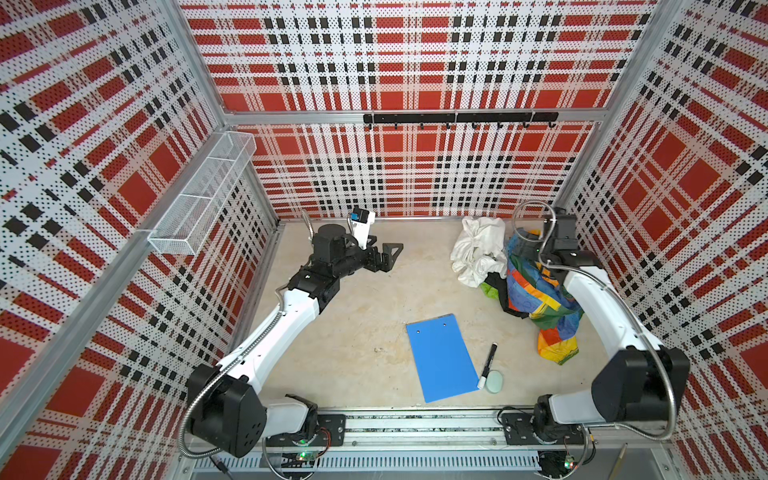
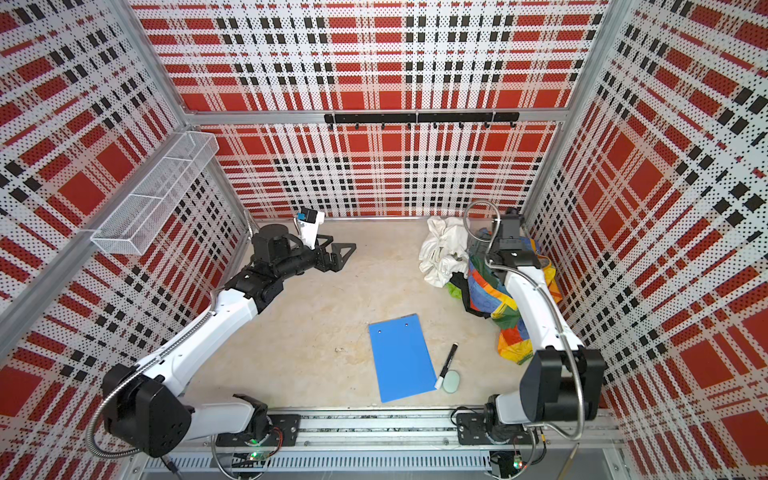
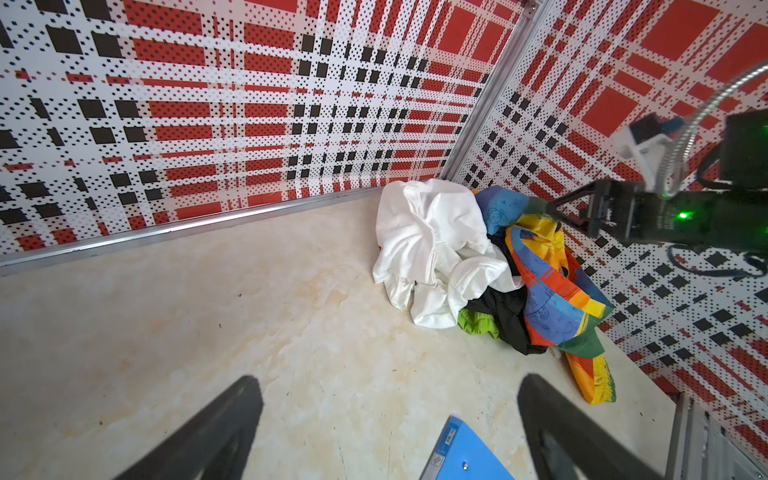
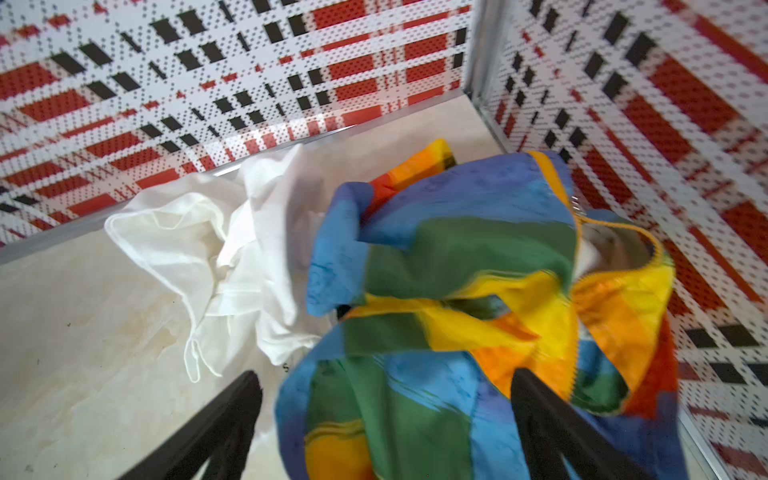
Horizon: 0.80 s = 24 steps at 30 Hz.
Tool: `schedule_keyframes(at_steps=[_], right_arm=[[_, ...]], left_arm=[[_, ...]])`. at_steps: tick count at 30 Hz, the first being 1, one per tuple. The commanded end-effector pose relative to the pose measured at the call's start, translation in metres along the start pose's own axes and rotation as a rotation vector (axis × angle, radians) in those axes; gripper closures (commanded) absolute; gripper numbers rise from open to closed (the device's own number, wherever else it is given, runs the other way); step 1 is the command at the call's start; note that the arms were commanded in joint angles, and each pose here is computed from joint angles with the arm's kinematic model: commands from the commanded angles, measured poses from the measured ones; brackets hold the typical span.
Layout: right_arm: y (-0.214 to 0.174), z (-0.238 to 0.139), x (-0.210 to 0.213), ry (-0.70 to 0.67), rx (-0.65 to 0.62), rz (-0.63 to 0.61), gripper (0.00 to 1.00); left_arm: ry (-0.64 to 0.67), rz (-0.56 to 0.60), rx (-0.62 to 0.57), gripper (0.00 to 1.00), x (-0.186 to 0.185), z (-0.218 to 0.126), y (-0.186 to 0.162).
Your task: Pick out a specific cloth from the pile
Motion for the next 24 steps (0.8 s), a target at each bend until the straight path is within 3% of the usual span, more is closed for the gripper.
schedule_keyframes(at_steps=[1, 6, 12, 17, 19, 21, 24], right_arm=[[-0.039, -0.003, -0.015, 0.089, 0.07, 0.137, 0.0], [-0.094, -0.005, -0.042, 0.076, 0.141, 0.268, 0.0], [-0.129, 0.023, -0.033, 0.194, 0.209, 0.357, 0.01], [-0.132, 0.039, -0.029, 0.225, 0.201, 0.39, 0.48], [-0.132, 0.042, -0.029, 0.223, 0.214, 0.39, 0.78], [-0.13, 0.04, -0.03, 0.217, 0.211, 0.39, 0.91], [-0.119, 0.032, -0.032, 0.212, 0.167, 0.389, 0.99]], left_arm=[[-0.037, 0.017, -0.048, 0.01, -0.012, -0.01, 0.015], [-0.041, 0.018, -0.049, 0.01, -0.013, -0.01, 0.016], [-0.045, 0.017, -0.049, 0.01, -0.014, -0.01, 0.016], [-0.048, 0.023, -0.048, 0.01, -0.017, -0.011, 0.015], [-0.047, 0.024, -0.047, 0.01, -0.017, -0.011, 0.014], [-0.046, 0.028, -0.052, 0.01, -0.018, -0.012, 0.016], [-0.042, 0.03, -0.051, 0.01, -0.017, -0.012, 0.015]])
Point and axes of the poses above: each gripper's point midway between its finger pads, its own z axis out along the fingers, its own x axis along the line the jaws close on, y = z × x, the point moved 5 cm from there along -z, back along the fingers, and after that the axes turned 13 degrees about -z, right-handed, at the moved point
